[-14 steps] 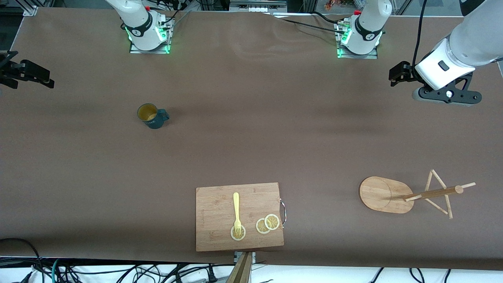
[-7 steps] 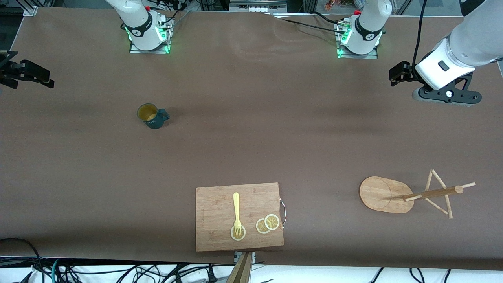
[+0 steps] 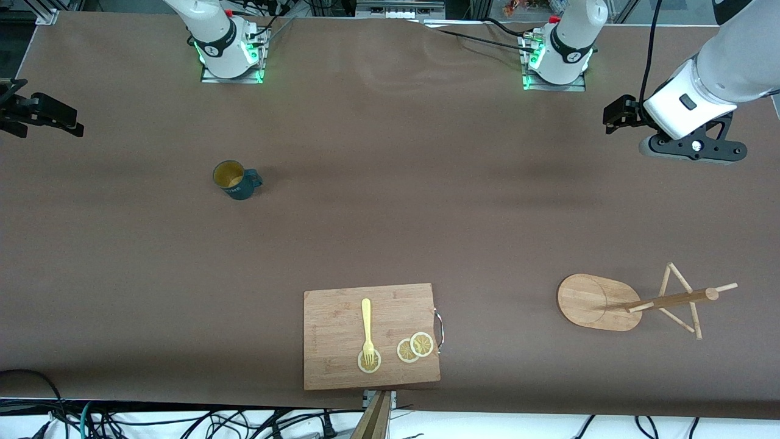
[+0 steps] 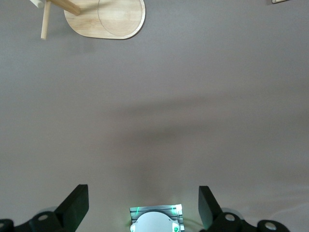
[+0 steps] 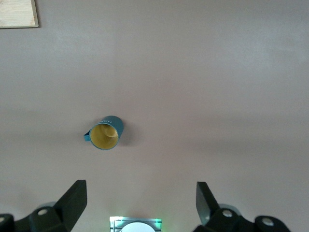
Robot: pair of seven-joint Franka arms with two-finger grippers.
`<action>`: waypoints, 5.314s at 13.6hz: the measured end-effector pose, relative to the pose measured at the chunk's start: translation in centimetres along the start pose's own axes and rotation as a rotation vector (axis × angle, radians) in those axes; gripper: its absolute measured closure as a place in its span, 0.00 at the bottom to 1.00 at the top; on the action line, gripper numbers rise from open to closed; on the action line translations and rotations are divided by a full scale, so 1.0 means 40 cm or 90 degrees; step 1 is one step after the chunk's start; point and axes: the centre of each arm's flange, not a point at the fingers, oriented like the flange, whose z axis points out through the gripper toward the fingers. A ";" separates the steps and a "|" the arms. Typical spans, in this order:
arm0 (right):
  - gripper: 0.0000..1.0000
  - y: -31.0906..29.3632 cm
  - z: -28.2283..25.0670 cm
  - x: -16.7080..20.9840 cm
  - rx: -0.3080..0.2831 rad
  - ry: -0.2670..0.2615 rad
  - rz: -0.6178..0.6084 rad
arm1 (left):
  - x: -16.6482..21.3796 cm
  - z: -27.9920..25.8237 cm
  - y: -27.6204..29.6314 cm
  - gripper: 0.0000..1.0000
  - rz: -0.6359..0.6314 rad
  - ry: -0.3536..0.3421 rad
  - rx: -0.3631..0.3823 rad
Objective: Pass cup and hang on rack
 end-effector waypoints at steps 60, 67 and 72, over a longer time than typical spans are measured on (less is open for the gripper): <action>0.85 -0.242 0.997 -0.093 0.014 -0.033 0.050 | 0.029 0.010 -0.003 0.00 -0.001 0.020 -0.004; 0.96 -0.332 0.888 -0.016 0.025 0.039 0.008 | 0.029 0.010 -0.003 0.00 -0.001 0.021 -0.004; 0.96 -0.700 0.763 0.054 0.064 0.055 0.018 | 0.030 0.010 -0.010 0.00 -0.004 0.022 -0.004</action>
